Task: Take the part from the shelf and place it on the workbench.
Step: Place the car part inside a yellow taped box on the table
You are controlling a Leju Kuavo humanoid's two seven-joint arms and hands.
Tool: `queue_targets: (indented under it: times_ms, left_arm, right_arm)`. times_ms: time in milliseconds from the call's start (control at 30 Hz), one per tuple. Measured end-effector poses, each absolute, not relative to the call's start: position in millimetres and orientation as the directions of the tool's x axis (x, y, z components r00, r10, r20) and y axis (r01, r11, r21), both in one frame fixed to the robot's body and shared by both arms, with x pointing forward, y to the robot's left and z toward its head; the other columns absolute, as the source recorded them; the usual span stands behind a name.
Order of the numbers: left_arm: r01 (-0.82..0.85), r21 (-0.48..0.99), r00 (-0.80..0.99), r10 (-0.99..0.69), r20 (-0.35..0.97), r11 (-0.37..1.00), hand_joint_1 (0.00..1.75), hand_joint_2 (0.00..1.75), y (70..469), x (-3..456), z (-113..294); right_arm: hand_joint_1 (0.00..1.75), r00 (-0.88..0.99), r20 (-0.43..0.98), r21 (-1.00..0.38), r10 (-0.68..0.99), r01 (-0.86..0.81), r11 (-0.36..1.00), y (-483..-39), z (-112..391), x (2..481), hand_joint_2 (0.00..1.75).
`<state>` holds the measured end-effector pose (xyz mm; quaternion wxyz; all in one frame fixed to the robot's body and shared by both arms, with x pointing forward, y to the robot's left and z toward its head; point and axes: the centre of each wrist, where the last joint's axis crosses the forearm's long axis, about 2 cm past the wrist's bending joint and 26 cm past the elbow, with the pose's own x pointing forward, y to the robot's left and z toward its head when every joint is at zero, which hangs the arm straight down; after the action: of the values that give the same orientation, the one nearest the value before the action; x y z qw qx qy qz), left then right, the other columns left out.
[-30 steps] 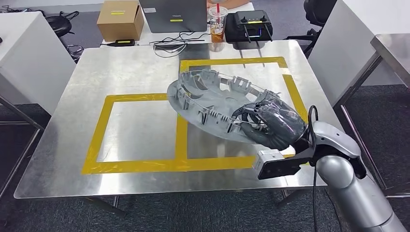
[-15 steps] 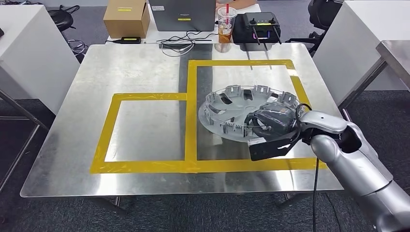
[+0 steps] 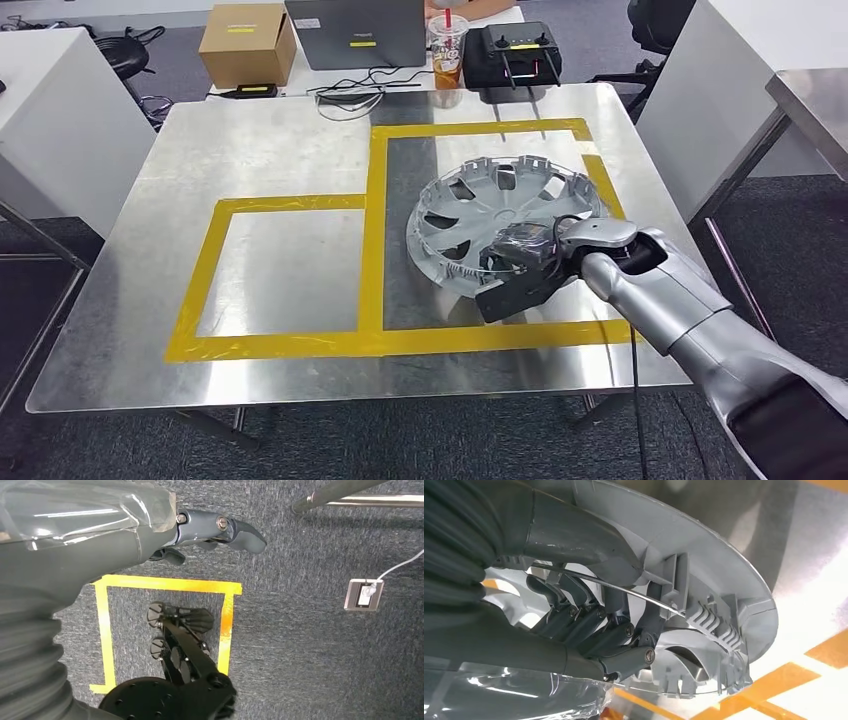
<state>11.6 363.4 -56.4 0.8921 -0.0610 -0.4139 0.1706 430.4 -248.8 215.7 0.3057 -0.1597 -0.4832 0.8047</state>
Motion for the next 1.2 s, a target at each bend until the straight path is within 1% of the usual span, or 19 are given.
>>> queue_targets:
  times_ms: [333,467,600,733,933,1200]
  left_arm:
    - [-0.248,-0.258,0.583,0.356,0.73,0.934,0.0,1.75,365.1,16.0,-56.5]
    - [-0.241,-0.257,0.58,0.352,0.735,0.936,0.0,1.75,364.6,17.0,-56.5]
    - [-0.232,-0.255,0.58,0.344,0.739,0.939,0.0,1.75,364.4,17.7,-56.6]
    - [-0.225,-0.256,0.579,0.341,0.74,0.94,0.0,0.0,364.9,17.9,-56.3]
    - [-0.224,-0.255,0.577,0.339,0.743,0.941,0.0,0.0,366.8,18.9,-56.1]
    - [-0.223,-0.263,0.568,0.344,0.748,0.939,0.0,0.0,368.6,20.3,-53.8]
  right_arm:
    - [1.69,-0.757,-0.017,-0.887,0.653,-0.29,-0.359,-232.5,209.4,445.1,1.75]
    - [0.0,-0.737,-0.032,-0.855,0.676,-0.329,-0.4,-233.2,199.8,447.6,0.0]
    - [0.0,-0.695,-0.034,-0.825,0.719,-0.386,-0.413,-237.6,196.4,453.2,0.0]
    - [0.0,-0.661,-0.025,-0.808,0.75,-0.428,-0.405,-244.5,190.6,455.1,0.0]
    - [0.0,-0.627,0.008,-0.803,0.779,-0.469,-0.369,-245.4,185.6,454.9,0.0]
    - [0.0,-0.568,0.127,-0.9,0.813,-0.41,-0.146,-236.9,199.2,457.6,0.0]
